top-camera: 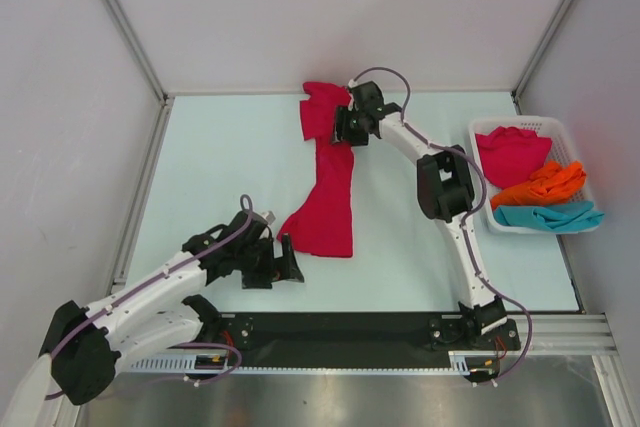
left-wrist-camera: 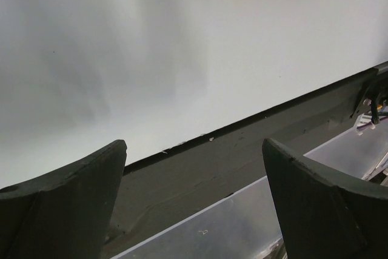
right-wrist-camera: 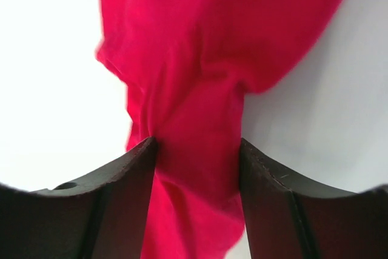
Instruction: Fold and stack the t-shirts
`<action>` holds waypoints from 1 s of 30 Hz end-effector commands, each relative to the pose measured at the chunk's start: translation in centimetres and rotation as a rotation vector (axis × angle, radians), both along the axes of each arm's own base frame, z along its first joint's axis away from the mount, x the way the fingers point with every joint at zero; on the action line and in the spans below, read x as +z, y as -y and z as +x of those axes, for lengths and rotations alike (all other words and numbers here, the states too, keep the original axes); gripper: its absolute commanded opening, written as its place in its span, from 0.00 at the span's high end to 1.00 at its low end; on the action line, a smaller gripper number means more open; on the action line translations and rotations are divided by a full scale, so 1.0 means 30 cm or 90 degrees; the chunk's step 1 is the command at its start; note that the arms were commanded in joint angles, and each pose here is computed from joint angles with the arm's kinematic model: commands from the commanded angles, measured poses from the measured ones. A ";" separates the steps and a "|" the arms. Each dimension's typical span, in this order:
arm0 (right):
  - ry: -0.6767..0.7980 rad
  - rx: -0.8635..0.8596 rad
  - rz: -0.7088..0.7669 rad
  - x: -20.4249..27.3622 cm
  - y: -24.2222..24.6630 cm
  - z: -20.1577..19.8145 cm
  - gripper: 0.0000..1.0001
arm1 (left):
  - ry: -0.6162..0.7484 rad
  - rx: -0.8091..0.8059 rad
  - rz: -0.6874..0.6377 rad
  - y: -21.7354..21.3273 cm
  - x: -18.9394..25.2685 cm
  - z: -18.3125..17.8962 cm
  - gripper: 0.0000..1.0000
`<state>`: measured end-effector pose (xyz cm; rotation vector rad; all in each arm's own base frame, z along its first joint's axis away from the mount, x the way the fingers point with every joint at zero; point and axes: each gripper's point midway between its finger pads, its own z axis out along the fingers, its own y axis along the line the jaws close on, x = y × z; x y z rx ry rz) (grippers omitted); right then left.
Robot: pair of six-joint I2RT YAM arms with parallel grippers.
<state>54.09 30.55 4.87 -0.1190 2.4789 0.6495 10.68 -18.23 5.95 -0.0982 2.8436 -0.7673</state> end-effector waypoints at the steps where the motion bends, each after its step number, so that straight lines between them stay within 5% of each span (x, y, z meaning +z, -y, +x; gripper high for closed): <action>1: 0.049 -0.020 -0.053 0.112 0.069 -0.034 0.39 | 0.055 -0.028 -0.048 0.048 0.085 0.043 0.00; 8: 0.156 -0.073 -0.177 0.222 0.153 -0.077 0.40 | 0.099 -0.046 -0.036 0.042 0.135 0.073 0.00; 12: 0.170 -0.257 -0.323 0.251 0.366 -0.206 0.43 | 0.123 -0.060 -0.019 0.049 0.183 0.114 0.00; 15: 0.220 -0.420 -0.317 0.395 0.509 -0.306 0.61 | 0.129 -0.066 -0.020 0.067 0.212 0.142 0.00; 16: 0.213 -0.434 -0.341 0.350 0.541 -0.382 0.75 | 0.131 -0.067 -0.018 0.069 0.217 0.149 0.00; 17: 0.275 -0.504 -0.325 0.491 0.603 -0.440 0.82 | 0.144 -0.066 -0.013 0.069 0.231 0.168 0.00; 19: 0.331 -0.504 -0.332 0.483 0.607 -0.591 0.78 | 0.164 -0.060 -0.004 0.059 0.249 0.193 0.00; 20: 0.402 -0.524 -0.216 0.625 0.587 -0.608 0.70 | 0.191 -0.056 0.017 0.042 0.269 0.220 0.00; 22: 0.407 -0.470 -0.171 0.599 0.586 -0.665 0.57 | 0.210 -0.042 0.042 0.016 0.288 0.253 0.00; 24: 0.385 -0.442 -0.107 0.610 0.568 -0.688 0.62 | 0.232 -0.014 0.078 -0.024 0.315 0.301 0.00; 27: 0.316 -0.384 -0.133 0.547 0.520 -0.698 0.64 | 0.224 0.013 0.082 -0.053 0.331 0.342 0.00; 30: 0.274 -0.320 -0.124 0.523 0.428 -0.703 0.58 | 0.203 0.042 0.044 -0.089 0.327 0.388 0.00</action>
